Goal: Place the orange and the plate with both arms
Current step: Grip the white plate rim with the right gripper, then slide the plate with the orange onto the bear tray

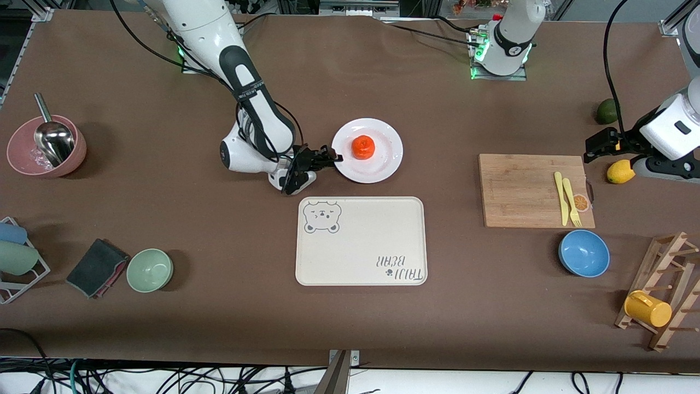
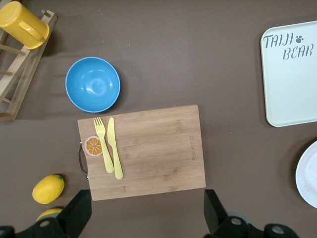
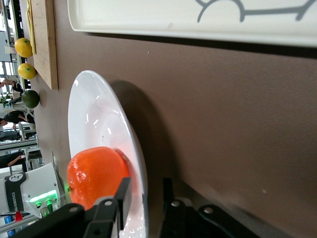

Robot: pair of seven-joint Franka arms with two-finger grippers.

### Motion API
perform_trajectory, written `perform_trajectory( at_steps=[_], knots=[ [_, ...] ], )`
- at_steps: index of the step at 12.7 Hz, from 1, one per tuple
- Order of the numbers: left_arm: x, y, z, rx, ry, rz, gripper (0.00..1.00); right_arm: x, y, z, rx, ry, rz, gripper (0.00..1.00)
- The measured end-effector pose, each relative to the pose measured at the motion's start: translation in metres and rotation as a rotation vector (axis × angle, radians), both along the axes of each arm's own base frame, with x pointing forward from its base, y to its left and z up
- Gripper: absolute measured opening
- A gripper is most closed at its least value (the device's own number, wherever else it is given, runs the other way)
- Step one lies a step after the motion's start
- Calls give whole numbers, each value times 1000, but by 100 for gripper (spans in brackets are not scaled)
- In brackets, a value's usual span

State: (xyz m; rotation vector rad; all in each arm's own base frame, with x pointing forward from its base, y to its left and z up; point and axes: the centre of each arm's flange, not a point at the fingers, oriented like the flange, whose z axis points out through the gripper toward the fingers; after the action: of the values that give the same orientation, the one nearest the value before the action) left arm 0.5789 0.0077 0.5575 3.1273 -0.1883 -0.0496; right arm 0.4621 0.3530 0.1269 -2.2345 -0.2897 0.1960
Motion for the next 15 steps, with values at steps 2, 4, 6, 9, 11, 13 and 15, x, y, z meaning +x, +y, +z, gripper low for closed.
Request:
perform_trajectory(
  at_steps=[2,4,6,9,11,13,15],
  knots=[
    [0,0,0,0,0,-1,100,0,1,-1,-1,1,1,22],
    [0,0,0,0,0,-2,100,1,4,1,4,-4,5,11],
    [0,0,0,0,0,-3,100,5,10,8,26,-9,13,5],
    [0,0,0,0,0,-3,100,7,12,8,27,-14,12,5],
    [0,0,0,0,0,-3,100,9,11,9,29,-14,11,5],
    [0,0,0,0,0,-4,100,12,9,11,39,-10,12,4],
    [0,0,0,0,1,-4,100,27,-2,18,65,-7,5,4]
  ],
)
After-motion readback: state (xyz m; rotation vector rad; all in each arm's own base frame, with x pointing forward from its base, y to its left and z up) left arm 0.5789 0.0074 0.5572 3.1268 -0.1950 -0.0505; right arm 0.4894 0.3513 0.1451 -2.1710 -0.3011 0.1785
